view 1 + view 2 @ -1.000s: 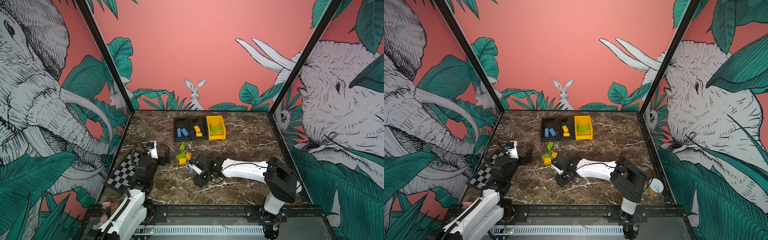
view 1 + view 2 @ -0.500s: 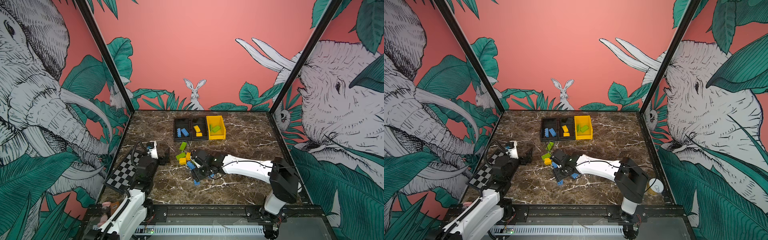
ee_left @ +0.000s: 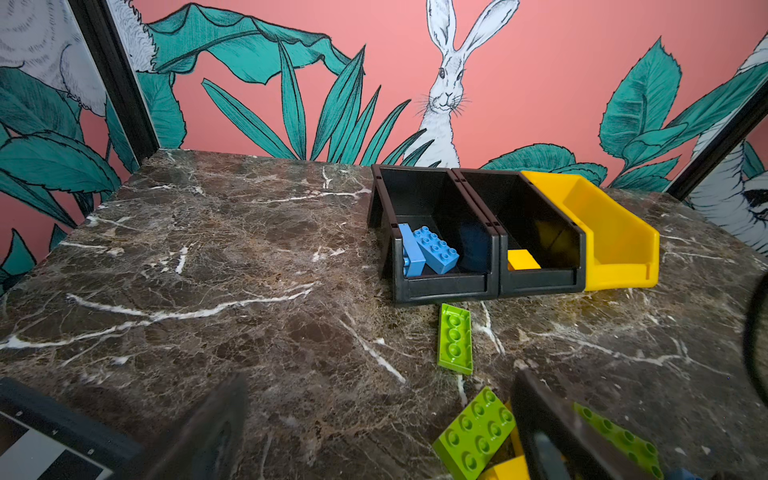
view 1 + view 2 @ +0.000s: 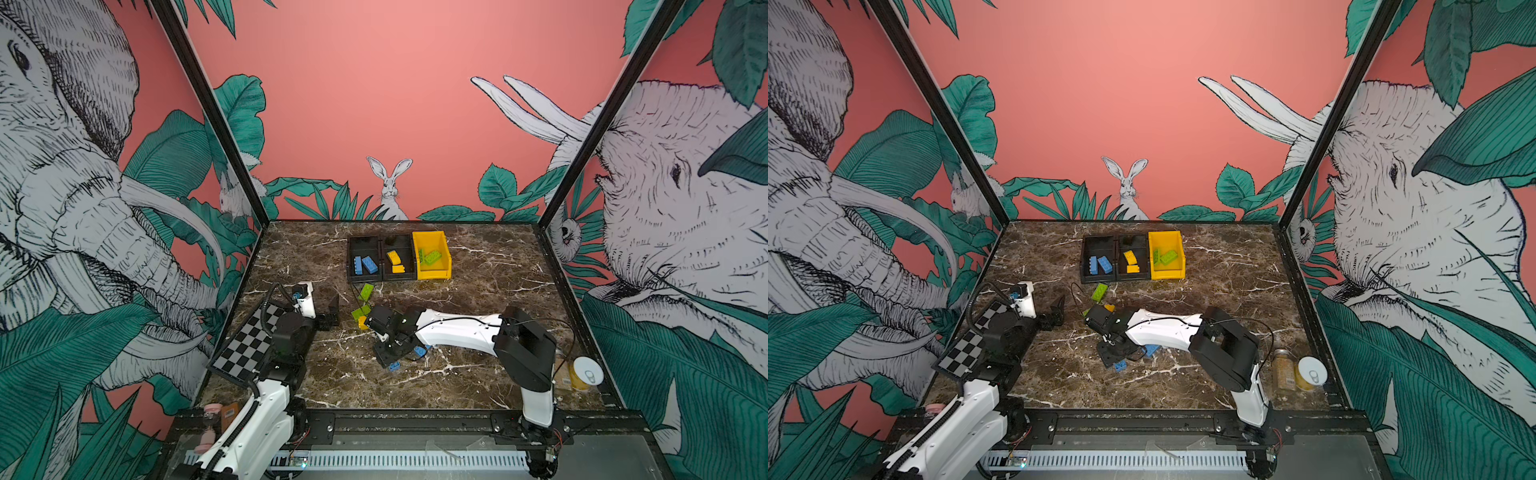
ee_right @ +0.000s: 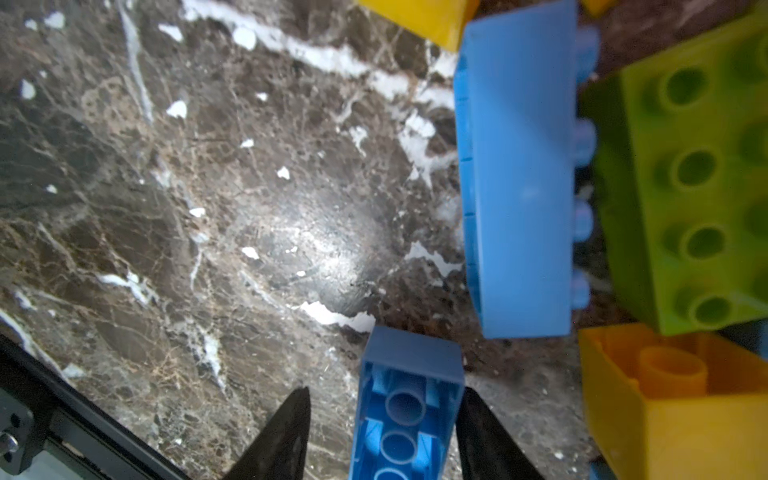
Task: Sort the legos into containers by color
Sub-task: 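Carry the blue brick over the far black bin and open the right gripper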
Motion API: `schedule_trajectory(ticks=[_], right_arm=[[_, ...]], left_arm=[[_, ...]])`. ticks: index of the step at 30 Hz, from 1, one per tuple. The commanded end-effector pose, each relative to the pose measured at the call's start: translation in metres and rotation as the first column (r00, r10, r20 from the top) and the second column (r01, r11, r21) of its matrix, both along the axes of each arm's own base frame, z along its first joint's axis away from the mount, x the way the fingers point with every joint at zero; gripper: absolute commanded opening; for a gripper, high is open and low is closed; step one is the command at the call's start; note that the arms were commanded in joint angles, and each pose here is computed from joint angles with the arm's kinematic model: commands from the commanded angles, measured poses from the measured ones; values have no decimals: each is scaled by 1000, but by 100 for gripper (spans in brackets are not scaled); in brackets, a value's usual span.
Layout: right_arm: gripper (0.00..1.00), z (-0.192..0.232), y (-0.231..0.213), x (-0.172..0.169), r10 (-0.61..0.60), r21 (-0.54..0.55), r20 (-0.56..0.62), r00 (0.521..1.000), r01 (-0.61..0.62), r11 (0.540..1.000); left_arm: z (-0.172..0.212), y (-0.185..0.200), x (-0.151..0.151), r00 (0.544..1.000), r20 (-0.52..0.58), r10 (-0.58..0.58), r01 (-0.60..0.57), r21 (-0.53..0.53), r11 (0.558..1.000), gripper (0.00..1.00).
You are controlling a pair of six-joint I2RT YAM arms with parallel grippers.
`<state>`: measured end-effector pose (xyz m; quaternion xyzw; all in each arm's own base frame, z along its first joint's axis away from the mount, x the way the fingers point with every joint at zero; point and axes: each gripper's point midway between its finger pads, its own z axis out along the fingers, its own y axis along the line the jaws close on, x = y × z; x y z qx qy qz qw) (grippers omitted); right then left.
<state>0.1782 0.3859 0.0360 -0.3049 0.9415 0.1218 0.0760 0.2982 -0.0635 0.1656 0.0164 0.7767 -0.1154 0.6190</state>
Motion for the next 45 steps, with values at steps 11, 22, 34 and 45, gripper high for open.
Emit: schedule_trajectory(ticks=[11,22,34,45], right_arm=[[41,-13,-10,0,41,-98,9,999,-39,994],[21,47,2,25,37,100,114,993,-48,994],[19,122,39,182,-57,403,370,927,-104,909],[17,127,82,317,-261,481,496,828,-12,877]], left_arm=[[-3,1,-2,1000,-1,1,-1,4,1000,99],[-1,1,-3,1000,4,3,-3,6,1000,99],[-4,2,-2,1000,4,12,-12,1,1000,99],[-3,-5,0,999,-23,-24,23,-21,1000,99]])
